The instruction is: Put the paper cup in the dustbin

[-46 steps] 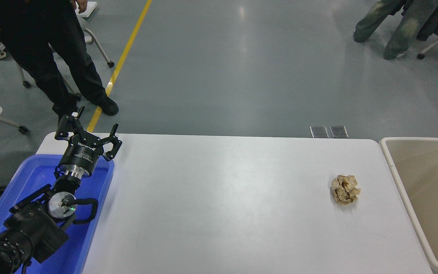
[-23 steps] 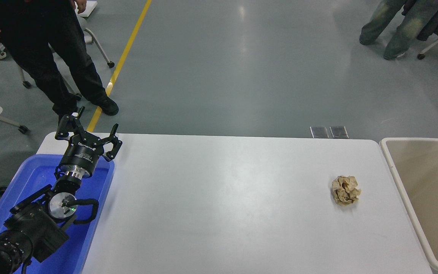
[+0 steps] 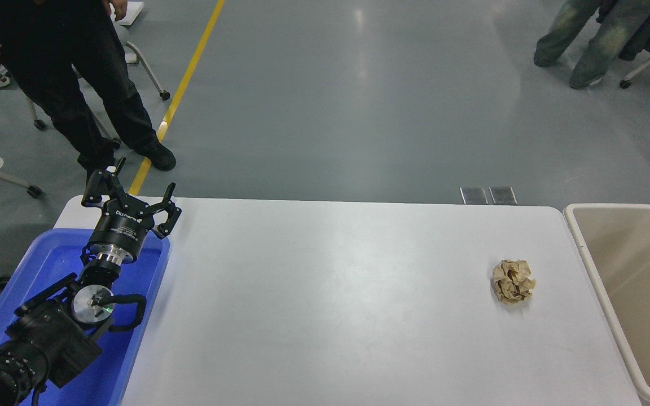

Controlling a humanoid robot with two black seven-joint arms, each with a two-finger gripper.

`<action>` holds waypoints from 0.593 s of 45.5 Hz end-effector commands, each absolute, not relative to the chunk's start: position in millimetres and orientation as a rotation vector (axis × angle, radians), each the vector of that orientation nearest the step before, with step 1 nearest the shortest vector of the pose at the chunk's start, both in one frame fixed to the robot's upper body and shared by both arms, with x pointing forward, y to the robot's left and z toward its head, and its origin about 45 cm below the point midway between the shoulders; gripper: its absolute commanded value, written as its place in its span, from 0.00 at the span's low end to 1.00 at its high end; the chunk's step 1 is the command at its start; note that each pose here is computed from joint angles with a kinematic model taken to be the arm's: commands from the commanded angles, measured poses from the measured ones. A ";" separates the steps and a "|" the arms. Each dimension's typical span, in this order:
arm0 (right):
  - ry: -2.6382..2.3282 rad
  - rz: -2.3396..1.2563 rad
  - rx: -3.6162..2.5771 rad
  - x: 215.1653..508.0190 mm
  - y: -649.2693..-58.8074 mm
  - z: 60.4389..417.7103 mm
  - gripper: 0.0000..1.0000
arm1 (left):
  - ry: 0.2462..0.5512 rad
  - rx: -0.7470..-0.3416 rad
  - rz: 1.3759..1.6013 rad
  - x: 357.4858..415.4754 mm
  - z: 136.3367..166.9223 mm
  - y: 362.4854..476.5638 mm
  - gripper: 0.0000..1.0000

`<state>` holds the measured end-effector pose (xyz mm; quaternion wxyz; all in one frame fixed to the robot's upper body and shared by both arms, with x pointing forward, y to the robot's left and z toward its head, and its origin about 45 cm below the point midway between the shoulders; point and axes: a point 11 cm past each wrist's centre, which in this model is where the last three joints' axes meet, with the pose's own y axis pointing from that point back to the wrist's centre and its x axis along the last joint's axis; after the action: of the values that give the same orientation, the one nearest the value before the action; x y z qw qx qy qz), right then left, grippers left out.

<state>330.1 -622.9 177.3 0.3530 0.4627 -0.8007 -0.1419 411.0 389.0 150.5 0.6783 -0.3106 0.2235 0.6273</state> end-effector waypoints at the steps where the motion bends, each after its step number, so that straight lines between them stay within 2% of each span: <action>1: -2.209 -0.574 1.003 313.7 -615.1 141.7 0.00 | 0.502 -0.698 1.409 411.0 150.5 389.0 1.00; 13: -2.181 -0.661 0.984 295.9 -598.5 102.9 0.00 | 0.502 -0.697 1.411 411.1 150.4 389.1 1.00; 14: -2.181 -0.668 0.986 294.9 -597.0 100.4 0.00 | 0.503 -0.695 1.411 410.5 149.6 389.1 1.00; 15: -2.179 -0.676 0.987 293.7 -595.5 97.7 0.00 | 0.502 -0.697 1.411 411.1 150.4 389.1 1.00; 27: -2.147 -0.726 1.000 282.4 -580.8 73.7 0.00 | 0.502 -0.697 1.411 411.1 150.4 389.1 1.00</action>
<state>295.4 -594.6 98.6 0.3248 0.3841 -0.8267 -0.2522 411.0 389.0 150.4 0.6781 -0.3102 0.2234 0.6278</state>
